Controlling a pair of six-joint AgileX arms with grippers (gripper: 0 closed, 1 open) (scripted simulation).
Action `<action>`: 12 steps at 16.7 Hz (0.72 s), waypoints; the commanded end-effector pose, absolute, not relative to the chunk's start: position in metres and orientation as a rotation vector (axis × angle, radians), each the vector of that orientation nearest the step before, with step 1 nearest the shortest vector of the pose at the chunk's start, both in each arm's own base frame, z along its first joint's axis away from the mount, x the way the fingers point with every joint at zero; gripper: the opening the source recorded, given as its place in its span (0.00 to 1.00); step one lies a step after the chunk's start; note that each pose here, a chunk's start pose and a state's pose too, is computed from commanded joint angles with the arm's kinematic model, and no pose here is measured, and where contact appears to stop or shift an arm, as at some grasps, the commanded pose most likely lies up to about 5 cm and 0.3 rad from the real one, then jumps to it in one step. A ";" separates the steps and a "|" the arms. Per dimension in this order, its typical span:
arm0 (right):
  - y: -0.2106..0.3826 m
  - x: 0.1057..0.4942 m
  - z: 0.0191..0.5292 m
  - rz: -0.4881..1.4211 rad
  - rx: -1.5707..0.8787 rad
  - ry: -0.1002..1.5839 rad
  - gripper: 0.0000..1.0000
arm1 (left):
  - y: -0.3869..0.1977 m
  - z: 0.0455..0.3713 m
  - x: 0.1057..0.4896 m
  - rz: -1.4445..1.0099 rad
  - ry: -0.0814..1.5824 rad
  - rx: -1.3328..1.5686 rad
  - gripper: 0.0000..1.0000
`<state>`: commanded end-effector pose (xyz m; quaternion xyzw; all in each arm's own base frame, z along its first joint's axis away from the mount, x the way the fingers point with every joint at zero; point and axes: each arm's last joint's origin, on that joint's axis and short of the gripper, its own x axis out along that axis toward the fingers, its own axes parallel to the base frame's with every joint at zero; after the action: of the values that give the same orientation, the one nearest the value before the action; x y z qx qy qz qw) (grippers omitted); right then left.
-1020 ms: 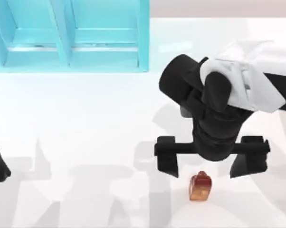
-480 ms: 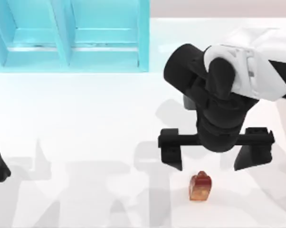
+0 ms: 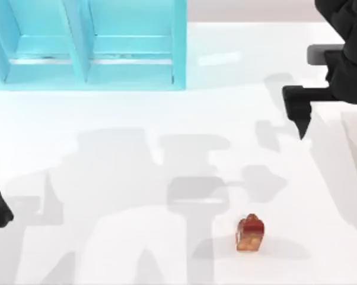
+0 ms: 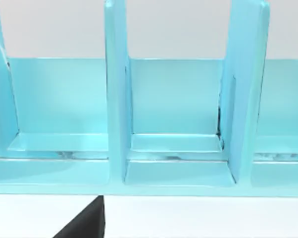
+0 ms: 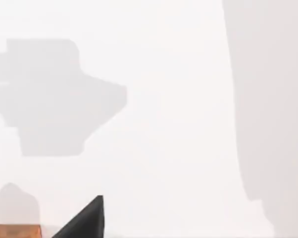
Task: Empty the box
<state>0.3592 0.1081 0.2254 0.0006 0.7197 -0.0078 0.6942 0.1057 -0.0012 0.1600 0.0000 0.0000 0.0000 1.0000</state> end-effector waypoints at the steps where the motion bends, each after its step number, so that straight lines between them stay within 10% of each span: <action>1: 0.078 0.370 0.227 -0.014 0.003 1.610 1.00 | -0.001 0.160 0.106 0.000 0.000 0.000 1.00; 12: -0.186 0.358 0.259 -0.004 0.004 1.573 1.00 | -0.001 0.160 0.106 0.000 0.000 0.000 1.00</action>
<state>0.3584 -0.1861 0.2589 0.0019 0.7079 -0.0017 0.7063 0.1057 -0.0012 0.1600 0.0000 0.0000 0.0000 1.0000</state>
